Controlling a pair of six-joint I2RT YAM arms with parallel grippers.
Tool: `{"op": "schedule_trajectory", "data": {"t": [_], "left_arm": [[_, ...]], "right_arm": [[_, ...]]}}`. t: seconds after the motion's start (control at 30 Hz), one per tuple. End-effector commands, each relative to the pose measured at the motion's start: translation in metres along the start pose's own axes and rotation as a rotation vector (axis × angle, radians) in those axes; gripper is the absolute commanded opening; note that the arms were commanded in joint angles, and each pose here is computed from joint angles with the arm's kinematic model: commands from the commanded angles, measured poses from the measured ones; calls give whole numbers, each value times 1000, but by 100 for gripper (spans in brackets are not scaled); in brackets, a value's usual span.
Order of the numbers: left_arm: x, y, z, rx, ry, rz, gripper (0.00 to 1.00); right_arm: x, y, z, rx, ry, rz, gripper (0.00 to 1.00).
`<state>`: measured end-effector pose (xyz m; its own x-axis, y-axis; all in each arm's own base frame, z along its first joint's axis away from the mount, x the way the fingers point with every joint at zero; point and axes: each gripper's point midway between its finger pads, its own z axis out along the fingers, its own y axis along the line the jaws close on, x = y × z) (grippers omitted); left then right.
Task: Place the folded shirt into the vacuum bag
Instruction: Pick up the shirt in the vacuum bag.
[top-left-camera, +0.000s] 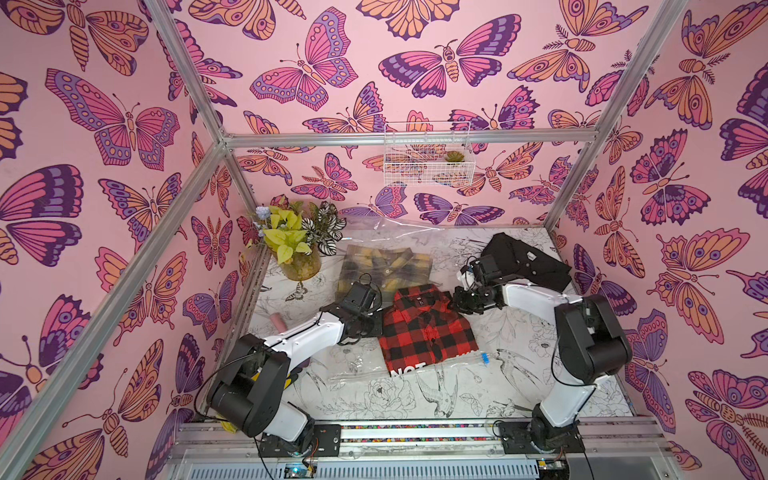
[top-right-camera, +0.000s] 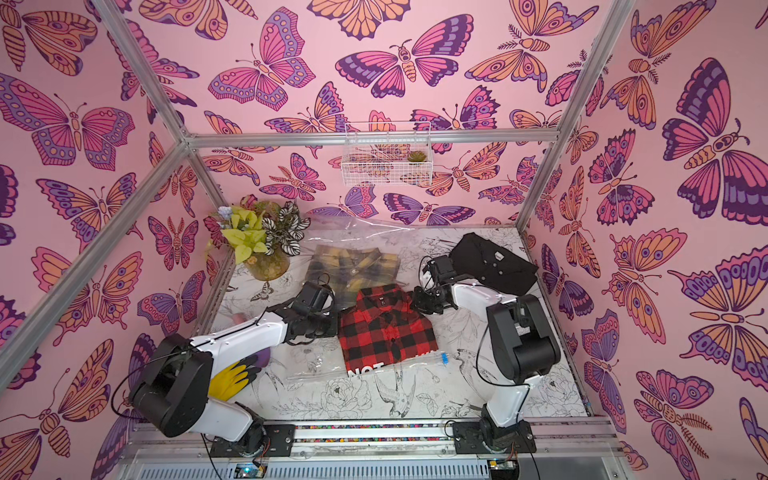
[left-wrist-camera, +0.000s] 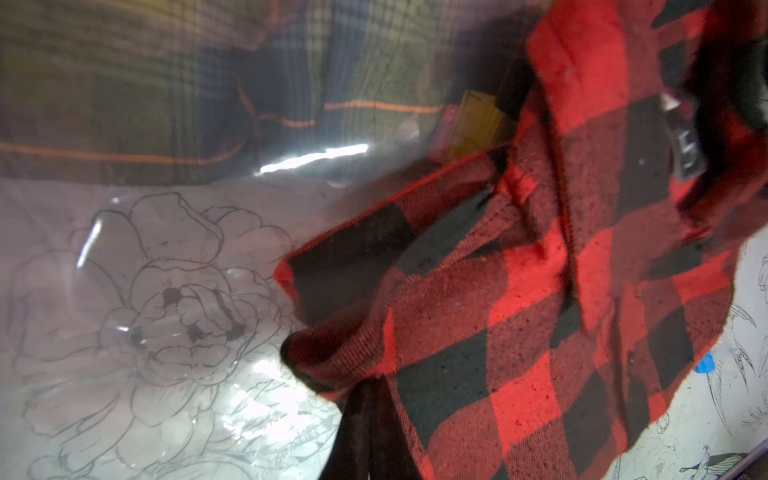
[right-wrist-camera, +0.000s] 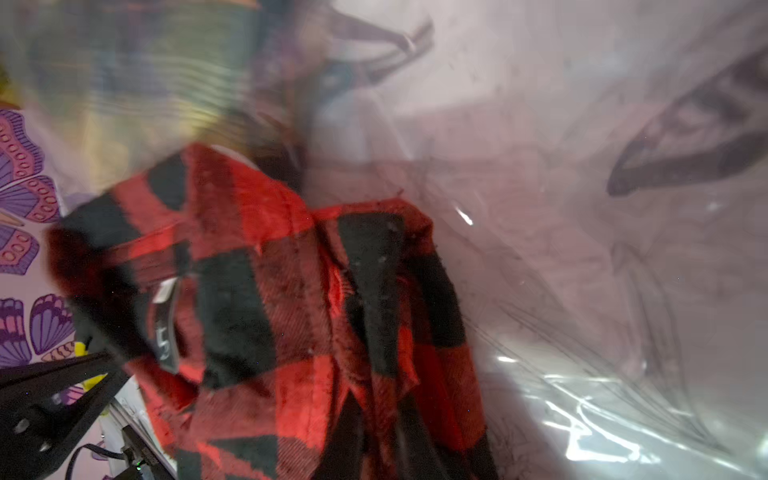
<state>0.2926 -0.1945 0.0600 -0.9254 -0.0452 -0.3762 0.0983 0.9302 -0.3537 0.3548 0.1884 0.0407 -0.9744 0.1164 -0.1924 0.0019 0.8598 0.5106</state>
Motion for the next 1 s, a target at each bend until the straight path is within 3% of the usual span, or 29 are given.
{"op": "schedule_trajectory", "data": {"t": [0.0,0.1,0.17,0.33,0.5,0.6,0.77,0.97], "left_arm": [[1,1,-17,-5,-9,-5,6],[0,-4,-37,-3,-27,-5,18],[-1,-15,-50,-4,-42,19,25],[7,-71,-51,59,-22,97,32],[26,-136,-15,196,48,163,31],[37,-153,12,231,93,181,29],[58,-151,55,247,168,171,25],[62,-148,65,260,166,164,23]], "right_arm": [[-8,6,-20,-25,-3,4,40],[-4,12,-47,-98,17,33,63],[4,1,-62,-77,24,46,68],[47,-19,-59,-81,107,91,71],[68,-26,-38,-116,146,148,70],[71,-23,-28,-108,172,130,69],[76,-19,-7,-106,202,131,60],[70,-9,-14,9,149,37,24]]}}
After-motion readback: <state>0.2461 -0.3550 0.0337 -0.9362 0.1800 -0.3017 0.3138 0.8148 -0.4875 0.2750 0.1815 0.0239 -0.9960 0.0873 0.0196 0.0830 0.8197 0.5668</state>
